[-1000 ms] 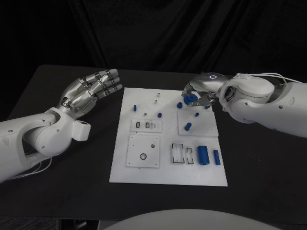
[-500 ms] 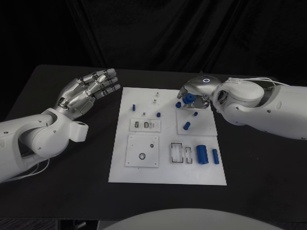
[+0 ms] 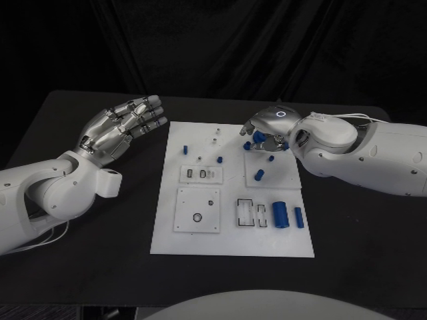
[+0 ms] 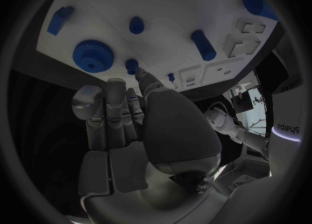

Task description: Assemble the parts on the task board

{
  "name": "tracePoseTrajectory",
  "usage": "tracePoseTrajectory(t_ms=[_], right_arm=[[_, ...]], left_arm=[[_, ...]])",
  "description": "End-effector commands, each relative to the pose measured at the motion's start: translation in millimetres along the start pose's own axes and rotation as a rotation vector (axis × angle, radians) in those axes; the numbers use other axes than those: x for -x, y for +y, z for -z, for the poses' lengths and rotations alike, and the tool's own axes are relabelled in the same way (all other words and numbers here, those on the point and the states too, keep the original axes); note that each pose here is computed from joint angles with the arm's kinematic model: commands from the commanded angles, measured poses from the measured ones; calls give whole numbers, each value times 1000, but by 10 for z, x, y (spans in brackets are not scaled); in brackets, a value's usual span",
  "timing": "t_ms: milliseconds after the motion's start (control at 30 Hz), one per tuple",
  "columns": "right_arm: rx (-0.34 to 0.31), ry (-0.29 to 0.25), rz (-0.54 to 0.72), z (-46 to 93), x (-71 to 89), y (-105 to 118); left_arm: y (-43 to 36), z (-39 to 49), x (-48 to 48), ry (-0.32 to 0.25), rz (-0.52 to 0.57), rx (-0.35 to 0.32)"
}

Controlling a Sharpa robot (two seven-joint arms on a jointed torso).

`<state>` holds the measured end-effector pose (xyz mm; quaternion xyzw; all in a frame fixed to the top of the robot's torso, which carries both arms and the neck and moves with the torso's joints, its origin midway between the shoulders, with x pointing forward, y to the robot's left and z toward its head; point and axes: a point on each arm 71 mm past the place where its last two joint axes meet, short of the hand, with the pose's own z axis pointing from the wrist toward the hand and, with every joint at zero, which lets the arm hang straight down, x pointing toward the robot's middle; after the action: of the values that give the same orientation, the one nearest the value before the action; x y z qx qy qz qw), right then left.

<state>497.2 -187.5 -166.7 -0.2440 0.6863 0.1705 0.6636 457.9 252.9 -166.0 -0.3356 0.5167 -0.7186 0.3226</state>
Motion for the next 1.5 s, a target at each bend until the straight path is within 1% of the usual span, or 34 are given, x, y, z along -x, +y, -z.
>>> tracePoseTrajectory(t_ms=[33,733,967,1500], right_arm=[[-16,-44,10,-6,8,-12],[-17,-16,7,-37,-130,-13],[-9,-29,3,-46,-170,-11],[6,-34,6,-95,-231,-21]], left_arm=[[-111,-4,-19,25,11,-154],[-109,-9,-23,34,17,-155],[-110,-3,-17,36,19,-154],[-109,-4,-27,47,29,-153]])
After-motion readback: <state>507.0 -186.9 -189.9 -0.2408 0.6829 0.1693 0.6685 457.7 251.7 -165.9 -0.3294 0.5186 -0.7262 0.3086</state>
